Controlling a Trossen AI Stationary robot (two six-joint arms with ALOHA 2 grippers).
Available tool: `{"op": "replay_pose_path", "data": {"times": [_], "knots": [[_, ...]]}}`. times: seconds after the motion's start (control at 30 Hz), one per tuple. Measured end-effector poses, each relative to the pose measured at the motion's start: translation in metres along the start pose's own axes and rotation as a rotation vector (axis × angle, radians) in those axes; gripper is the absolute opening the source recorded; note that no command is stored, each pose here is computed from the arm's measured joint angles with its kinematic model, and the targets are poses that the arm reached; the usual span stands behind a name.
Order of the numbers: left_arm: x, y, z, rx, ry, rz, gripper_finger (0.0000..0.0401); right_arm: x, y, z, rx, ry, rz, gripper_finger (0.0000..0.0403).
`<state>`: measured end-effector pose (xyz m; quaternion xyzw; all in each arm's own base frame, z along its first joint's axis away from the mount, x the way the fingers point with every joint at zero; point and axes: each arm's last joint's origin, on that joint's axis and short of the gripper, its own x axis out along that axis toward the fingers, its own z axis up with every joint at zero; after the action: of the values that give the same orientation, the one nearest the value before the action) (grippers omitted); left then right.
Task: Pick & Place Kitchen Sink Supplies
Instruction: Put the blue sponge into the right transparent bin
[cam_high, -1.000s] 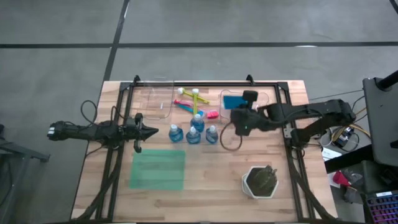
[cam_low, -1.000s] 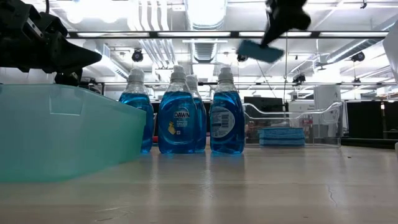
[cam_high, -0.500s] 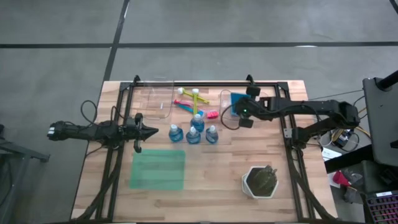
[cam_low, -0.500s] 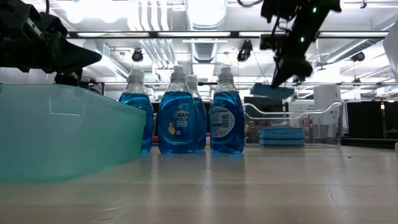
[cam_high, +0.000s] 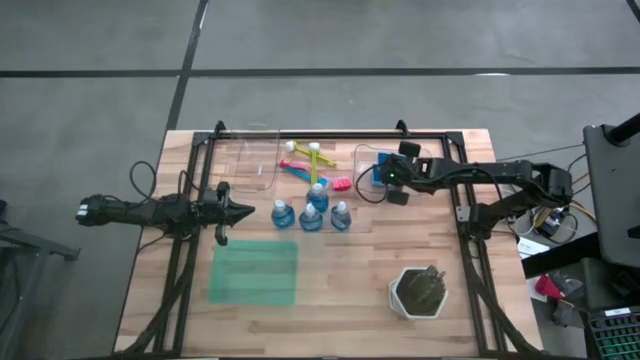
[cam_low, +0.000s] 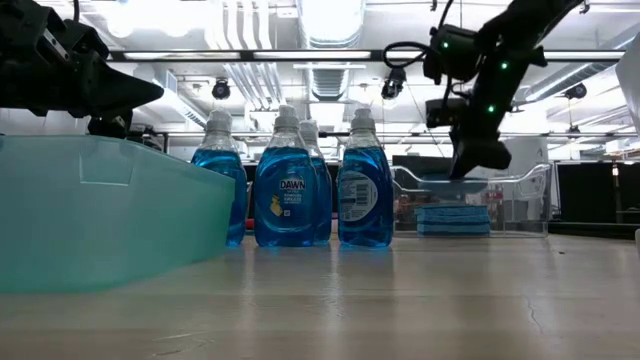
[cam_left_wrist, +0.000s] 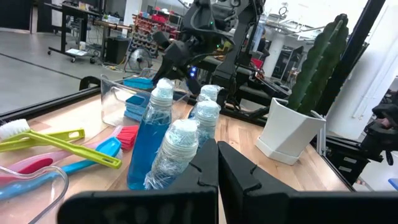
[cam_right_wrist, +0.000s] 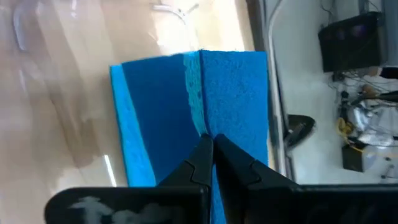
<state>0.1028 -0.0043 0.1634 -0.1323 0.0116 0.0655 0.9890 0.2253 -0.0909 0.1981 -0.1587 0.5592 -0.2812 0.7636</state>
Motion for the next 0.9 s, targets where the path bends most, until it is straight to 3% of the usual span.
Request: {"op": "replay_pose_path", "data": {"times": [0.9], "knots": [[0.000,0.000,0.000,0.000,0.000,-0.001,0.0000,0.017,0.015,-0.014,0.030,-0.058,0.033,0.0008]]}}
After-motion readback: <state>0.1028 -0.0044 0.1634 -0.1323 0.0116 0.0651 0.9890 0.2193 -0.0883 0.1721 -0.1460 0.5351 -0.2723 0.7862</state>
